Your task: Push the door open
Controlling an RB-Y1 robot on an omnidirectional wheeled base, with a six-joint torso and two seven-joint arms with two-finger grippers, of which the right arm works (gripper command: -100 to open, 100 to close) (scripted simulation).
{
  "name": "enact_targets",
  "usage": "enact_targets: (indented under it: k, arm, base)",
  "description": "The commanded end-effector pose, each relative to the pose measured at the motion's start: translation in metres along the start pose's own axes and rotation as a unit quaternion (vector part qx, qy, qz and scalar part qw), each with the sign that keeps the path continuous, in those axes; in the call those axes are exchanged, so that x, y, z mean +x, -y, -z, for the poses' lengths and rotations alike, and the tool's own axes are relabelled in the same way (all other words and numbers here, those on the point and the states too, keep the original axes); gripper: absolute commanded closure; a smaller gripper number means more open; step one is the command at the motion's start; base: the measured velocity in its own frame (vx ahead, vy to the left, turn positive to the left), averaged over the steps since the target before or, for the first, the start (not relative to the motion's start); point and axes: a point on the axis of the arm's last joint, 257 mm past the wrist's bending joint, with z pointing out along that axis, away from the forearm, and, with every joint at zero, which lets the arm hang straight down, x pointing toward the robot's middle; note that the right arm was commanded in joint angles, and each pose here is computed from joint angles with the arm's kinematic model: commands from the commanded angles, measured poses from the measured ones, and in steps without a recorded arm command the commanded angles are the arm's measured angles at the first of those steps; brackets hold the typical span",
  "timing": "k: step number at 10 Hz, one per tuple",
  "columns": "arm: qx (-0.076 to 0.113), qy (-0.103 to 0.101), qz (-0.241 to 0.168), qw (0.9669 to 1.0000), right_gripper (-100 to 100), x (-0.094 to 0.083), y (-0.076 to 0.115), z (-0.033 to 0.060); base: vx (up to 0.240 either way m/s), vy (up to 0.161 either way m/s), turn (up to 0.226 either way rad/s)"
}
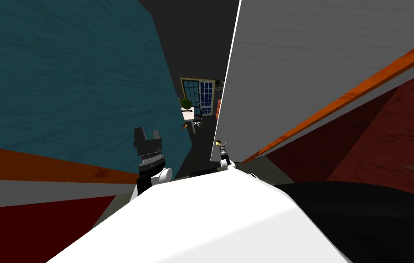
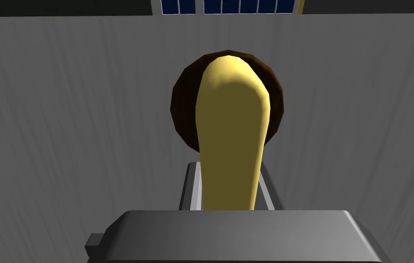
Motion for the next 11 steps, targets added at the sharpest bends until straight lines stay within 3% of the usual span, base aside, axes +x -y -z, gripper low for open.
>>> enact_targets:
  k: [1, 3, 4, 11]
  arm:
    - [-0.010, 0.019, 0.005, 0.9998, 100, -0.019, -0.007, -0.0040]
    - [-0.010, 0.019, 0.005, 0.9998, 100, -0.019, -0.007, -0.0040]
    - [-0.010, 0.034, 0.006, 0.9994, 100, -0.027, -0.007, -0.0042]
    - [-0.006, 0.077, 0.004, 0.9970, 100, -0.045, -0.004, -0.0022]
  base:
    - [0.184, 0.029, -0.076]
    - [0.096, 0.027, -0.015]
    - [0.129, 0.027, -0.096]
    - [0.193, 0.052, -0.086]
